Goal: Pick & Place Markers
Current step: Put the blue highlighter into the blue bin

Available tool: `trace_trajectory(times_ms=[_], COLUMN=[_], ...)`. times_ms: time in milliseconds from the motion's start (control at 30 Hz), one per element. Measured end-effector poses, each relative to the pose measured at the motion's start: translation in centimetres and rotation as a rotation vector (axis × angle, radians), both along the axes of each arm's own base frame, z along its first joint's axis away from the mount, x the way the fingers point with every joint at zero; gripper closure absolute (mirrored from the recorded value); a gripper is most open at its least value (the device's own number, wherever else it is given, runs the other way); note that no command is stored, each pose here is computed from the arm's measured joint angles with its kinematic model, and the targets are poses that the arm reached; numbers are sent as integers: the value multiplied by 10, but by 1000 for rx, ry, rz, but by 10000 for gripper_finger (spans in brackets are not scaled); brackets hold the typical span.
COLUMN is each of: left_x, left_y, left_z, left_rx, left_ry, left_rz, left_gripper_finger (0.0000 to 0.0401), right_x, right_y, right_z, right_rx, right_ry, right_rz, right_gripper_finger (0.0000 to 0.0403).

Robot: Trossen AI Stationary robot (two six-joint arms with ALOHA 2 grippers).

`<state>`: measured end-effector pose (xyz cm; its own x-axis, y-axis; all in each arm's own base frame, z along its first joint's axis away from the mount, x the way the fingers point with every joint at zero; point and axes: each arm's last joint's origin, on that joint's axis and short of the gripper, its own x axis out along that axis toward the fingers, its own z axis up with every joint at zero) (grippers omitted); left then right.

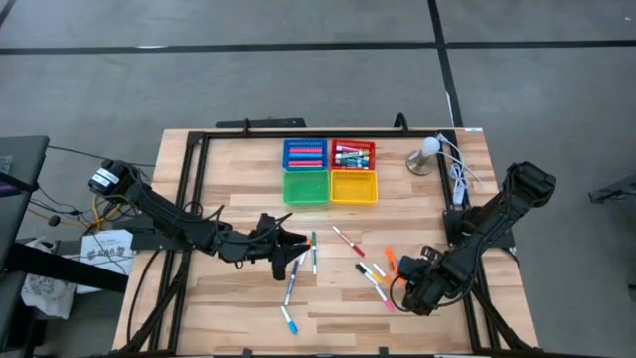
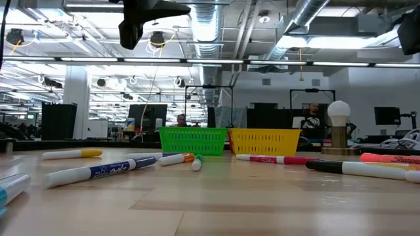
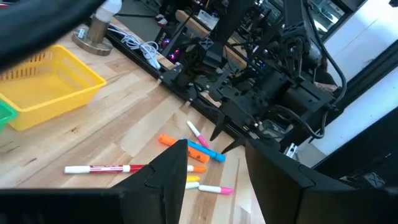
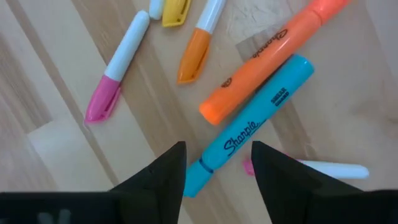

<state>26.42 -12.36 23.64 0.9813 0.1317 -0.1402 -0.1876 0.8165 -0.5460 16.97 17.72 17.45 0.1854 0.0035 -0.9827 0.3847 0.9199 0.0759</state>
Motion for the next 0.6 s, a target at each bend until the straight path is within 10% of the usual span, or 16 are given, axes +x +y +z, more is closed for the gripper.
trace_trajectory(times_ms=[600], left_x=[0], left_y=[1], left_z=[0], left_rx=[27], left_ry=[4], left_rz=[-2], left_gripper_finger=[242], right_x=[-6], right_y=[-3], right_z=[-16], right_rx=[-11], right_ry=[-30], right_rz=[-4], right_gripper_finger=[202])
